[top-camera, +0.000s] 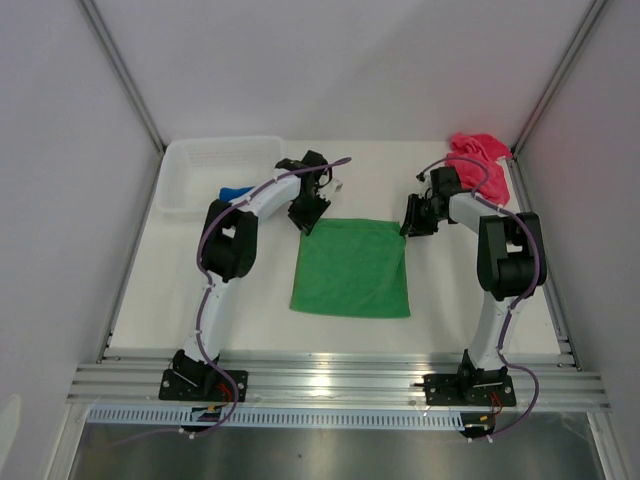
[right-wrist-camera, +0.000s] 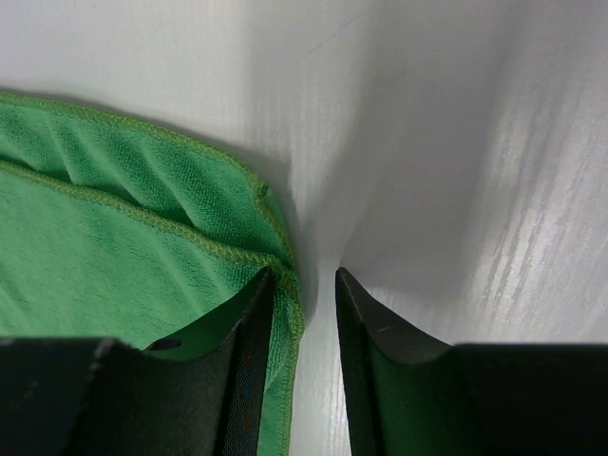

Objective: Roll the towels
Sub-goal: Fold the towel

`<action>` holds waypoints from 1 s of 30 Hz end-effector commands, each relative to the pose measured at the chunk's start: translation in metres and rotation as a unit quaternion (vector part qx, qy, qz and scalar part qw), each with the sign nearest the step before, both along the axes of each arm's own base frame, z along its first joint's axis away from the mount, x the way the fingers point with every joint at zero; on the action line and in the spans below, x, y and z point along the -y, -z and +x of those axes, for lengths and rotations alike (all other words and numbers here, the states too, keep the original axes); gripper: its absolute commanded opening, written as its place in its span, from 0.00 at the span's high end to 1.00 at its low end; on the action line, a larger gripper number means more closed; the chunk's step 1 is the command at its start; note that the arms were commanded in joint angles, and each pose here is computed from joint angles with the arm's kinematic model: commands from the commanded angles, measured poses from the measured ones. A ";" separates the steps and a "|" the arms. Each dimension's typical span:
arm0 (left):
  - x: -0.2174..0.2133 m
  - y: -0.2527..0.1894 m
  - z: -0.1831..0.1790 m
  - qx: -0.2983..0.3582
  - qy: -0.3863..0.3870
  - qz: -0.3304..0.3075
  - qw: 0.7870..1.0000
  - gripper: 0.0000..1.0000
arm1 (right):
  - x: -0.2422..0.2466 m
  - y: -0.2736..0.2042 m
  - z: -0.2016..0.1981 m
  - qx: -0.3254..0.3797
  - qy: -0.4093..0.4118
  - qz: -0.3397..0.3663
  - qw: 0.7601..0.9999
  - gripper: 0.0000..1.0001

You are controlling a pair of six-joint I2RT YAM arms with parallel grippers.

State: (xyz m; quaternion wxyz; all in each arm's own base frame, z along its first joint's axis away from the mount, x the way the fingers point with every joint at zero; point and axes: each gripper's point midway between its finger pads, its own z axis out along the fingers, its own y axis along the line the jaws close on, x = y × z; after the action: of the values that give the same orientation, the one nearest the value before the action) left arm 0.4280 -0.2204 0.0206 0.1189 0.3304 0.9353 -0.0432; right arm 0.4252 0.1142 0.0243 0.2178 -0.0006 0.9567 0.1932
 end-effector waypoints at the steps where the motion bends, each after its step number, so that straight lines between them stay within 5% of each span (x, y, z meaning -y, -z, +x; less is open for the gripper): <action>1: -0.004 -0.021 0.011 0.031 -0.015 -0.007 0.999 0.64 | -0.009 -0.014 0.006 0.032 -0.021 0.004 0.999 0.65; 11: 0.002 -0.016 0.008 0.000 -0.020 -0.032 0.999 0.60 | -0.010 -0.014 0.004 0.025 -0.019 0.005 1.000 0.68; 30: 0.007 -0.006 -0.003 -0.042 -0.019 -0.052 0.998 0.70 | -0.011 -0.027 -0.002 0.032 -0.014 0.014 0.999 0.67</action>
State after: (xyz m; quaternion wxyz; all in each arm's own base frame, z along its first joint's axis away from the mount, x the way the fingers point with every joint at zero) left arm 0.4206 -0.2278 0.0217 0.0963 0.3183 0.9385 -0.0929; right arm 0.4208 0.1210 0.0323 0.2235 -0.0112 0.9541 0.1990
